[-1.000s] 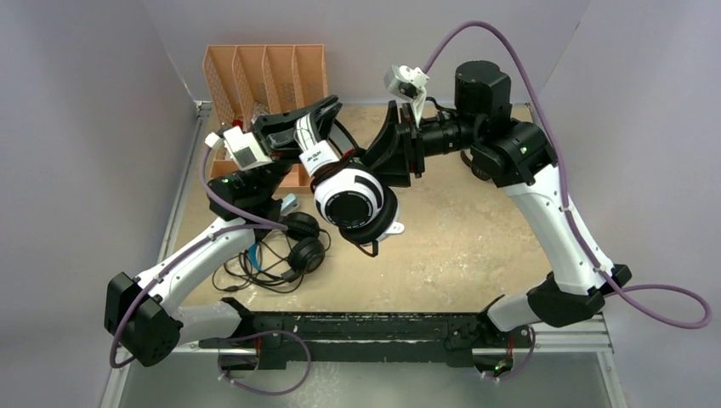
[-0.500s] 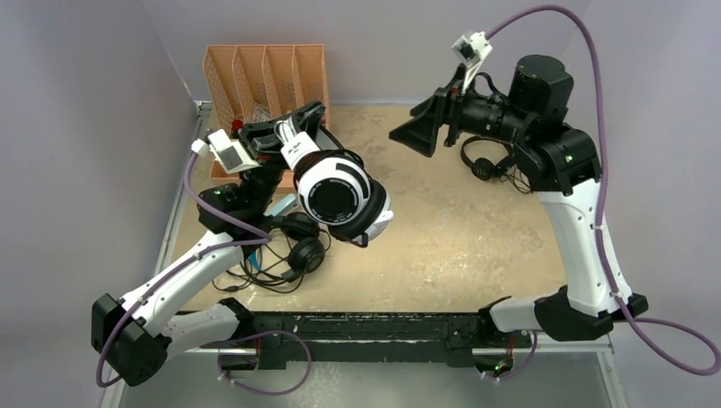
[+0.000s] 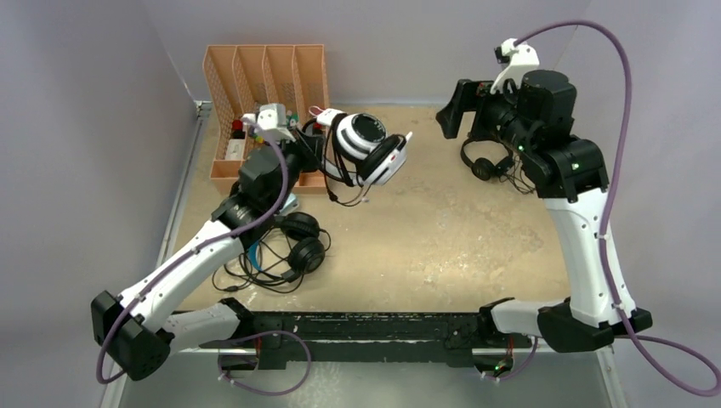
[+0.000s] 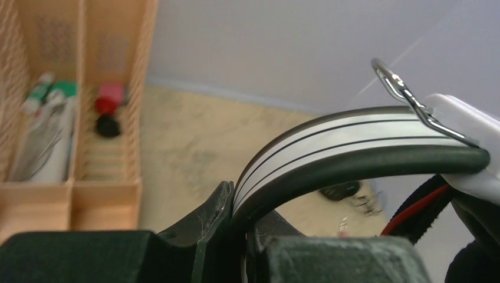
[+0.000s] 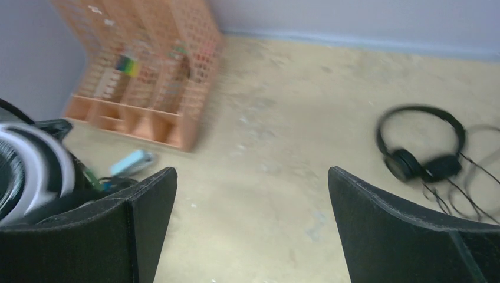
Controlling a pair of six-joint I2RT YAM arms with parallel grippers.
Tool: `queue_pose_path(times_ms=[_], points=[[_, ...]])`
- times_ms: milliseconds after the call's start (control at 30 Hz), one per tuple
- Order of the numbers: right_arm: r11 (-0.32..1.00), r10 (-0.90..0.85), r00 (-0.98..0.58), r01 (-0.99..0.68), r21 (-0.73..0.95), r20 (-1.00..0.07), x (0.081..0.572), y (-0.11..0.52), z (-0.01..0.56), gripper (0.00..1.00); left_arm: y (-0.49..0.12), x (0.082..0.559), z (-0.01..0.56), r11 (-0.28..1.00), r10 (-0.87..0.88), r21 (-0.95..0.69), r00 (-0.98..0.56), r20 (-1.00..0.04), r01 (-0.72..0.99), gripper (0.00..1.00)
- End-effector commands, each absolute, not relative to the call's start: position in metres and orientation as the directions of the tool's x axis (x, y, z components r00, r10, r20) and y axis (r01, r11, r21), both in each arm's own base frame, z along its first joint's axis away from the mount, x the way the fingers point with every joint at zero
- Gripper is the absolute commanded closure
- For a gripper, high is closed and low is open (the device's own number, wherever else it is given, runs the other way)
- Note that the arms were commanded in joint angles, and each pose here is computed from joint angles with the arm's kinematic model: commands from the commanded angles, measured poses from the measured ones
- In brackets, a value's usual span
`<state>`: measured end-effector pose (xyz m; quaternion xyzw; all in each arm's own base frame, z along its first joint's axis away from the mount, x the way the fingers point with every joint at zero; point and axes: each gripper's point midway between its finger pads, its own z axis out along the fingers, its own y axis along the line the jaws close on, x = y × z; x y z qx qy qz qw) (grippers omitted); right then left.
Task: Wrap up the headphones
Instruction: Wrap the headphones cable around the headphones.
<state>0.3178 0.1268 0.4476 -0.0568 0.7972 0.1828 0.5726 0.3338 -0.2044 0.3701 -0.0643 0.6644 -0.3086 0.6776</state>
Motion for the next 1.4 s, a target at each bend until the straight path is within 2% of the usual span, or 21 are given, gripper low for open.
queue_pose_path(times_ms=[0, 167, 333, 467, 567, 633, 733, 933, 1033, 1267, 1367], points=[[0.994, 0.064, -0.343, -0.065, 0.092, -0.937, 0.320, 0.075, 0.425, 0.01, -0.188, 0.346, 0.299, 0.884, -0.442, -0.467, -0.331, -0.834, -0.004, 1.00], [0.997, 0.041, -0.372, -0.044, 0.062, -0.927, 0.315, 0.068, 0.409, 0.01, -0.193, 0.351, 0.251, 0.904, -0.415, -0.412, -0.456, -0.787, -0.111, 1.00], [0.967, -0.004, -0.429, -0.231, 0.106, -0.903, 0.308, 0.102, 0.381, 0.01, -0.198, 0.364, 0.236, 0.915, -0.401, -0.359, -0.500, -0.767, -0.183, 1.00], [0.847, 0.012, -0.477, -0.462, 0.263, -0.879, 0.296, 0.156, 0.352, 0.02, -0.199, 0.370, 0.230, 0.910, -0.416, -0.335, -0.521, -0.746, -0.245, 1.00], [0.652, 0.034, -0.476, -0.656, 0.380, -0.879, 0.275, 0.202, 0.344, 0.10, -0.200, 0.375, 0.224, 0.904, -0.425, -0.314, -0.538, -0.728, -0.289, 1.00], [0.583, 0.037, -0.483, -0.701, 0.412, -0.875, 0.263, 0.232, 0.335, 0.13, -0.201, 0.379, 0.225, 0.896, -0.438, -0.303, -0.537, -0.721, -0.325, 1.00], [0.569, -0.048, -0.430, -0.754, 0.329, -0.901, 0.253, 0.275, 0.312, 0.12, -0.206, 0.387, 0.236, 0.873, -0.482, -0.336, -0.518, -0.707, -0.353, 1.00], [0.625, -0.001, -0.309, -0.743, 0.240, -0.951, 0.278, 0.291, 0.274, 0.10, -0.214, 0.390, 0.268, 0.813, -0.581, -0.436, -0.475, -0.661, -0.387, 1.00], [0.668, 0.036, -0.253, -0.714, 0.212, -0.967, 0.292, 0.292, 0.269, 0.13, -0.215, 0.383, 0.271, 0.786, -0.617, -0.458, -0.483, -0.621, -0.415, 1.00], [0.687, 0.064, -0.120, -0.715, 0.131, -0.991, 0.312, 0.299, 0.266, 0.25, -0.219, 0.370, 0.275, 0.724, -0.690, -0.516, -0.487, -0.536, -0.458, 1.00], [0.684, 0.098, -0.059, -0.721, 0.110, -0.993, 0.317, 0.302, 0.271, 0.36, -0.212, 0.368, 0.277, 0.705, -0.709, -0.518, -0.466, -0.529, -0.484, 1.00]])
